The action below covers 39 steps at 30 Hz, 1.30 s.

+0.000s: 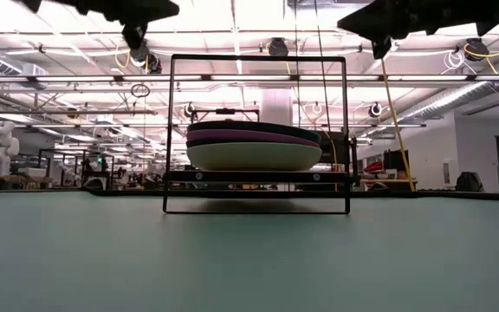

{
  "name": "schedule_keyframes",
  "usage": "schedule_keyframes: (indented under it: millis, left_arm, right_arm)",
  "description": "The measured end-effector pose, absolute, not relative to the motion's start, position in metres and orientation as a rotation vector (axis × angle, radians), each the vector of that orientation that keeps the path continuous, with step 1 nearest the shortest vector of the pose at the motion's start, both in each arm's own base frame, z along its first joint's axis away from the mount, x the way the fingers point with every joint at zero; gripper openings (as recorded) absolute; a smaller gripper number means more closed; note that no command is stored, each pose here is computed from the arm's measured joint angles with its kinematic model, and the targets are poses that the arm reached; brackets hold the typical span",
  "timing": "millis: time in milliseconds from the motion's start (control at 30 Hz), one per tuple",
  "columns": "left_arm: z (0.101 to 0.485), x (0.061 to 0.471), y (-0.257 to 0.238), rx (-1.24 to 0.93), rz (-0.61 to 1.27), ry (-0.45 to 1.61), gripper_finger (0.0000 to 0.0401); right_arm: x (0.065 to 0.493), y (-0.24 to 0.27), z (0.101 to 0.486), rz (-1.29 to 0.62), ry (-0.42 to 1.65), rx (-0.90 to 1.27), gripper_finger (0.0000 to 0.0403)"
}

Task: Place and stack plates onto a shelf
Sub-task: Return to Home Position

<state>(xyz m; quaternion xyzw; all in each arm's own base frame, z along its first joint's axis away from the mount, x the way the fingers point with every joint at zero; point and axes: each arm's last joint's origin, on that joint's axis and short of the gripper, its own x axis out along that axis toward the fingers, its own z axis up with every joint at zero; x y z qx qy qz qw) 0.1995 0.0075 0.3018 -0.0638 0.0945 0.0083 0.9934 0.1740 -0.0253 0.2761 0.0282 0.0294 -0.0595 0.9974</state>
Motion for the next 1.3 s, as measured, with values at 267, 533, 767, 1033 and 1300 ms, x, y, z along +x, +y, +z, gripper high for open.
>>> schedule_keyframes:
  millis: [267, 533, 767, 1033, 1300]
  left_arm:
    - [0.269, 0.175, 0.008, -0.110, 0.030, 0.121, 0.0001]
    - [0.223, 0.147, 0.006, -0.093, 0.029, 0.137, 0.0001]
    - [0.195, 0.133, 0.005, -0.139, 0.007, 0.041, 0.0001]
    - [0.187, 0.129, 0.004, -0.083, -0.019, 0.059, 0.0001]
    - [0.187, 0.129, 0.004, -0.082, -0.020, 0.051, 0.0001]
  right_arm:
    - [0.165, -0.024, 0.270, -0.114, 0.155, -0.040, 0.0000]
    - [0.162, -0.023, 0.249, -0.085, 0.217, -0.097, 0.0000]
    - [0.152, -0.019, 0.216, -0.079, 0.059, -0.131, 0.0000]
    - [0.138, -0.018, 0.172, -0.107, 0.053, -0.145, 0.0000]
    - [0.134, -0.016, 0.166, -0.076, 0.023, -0.162, 0.0000]
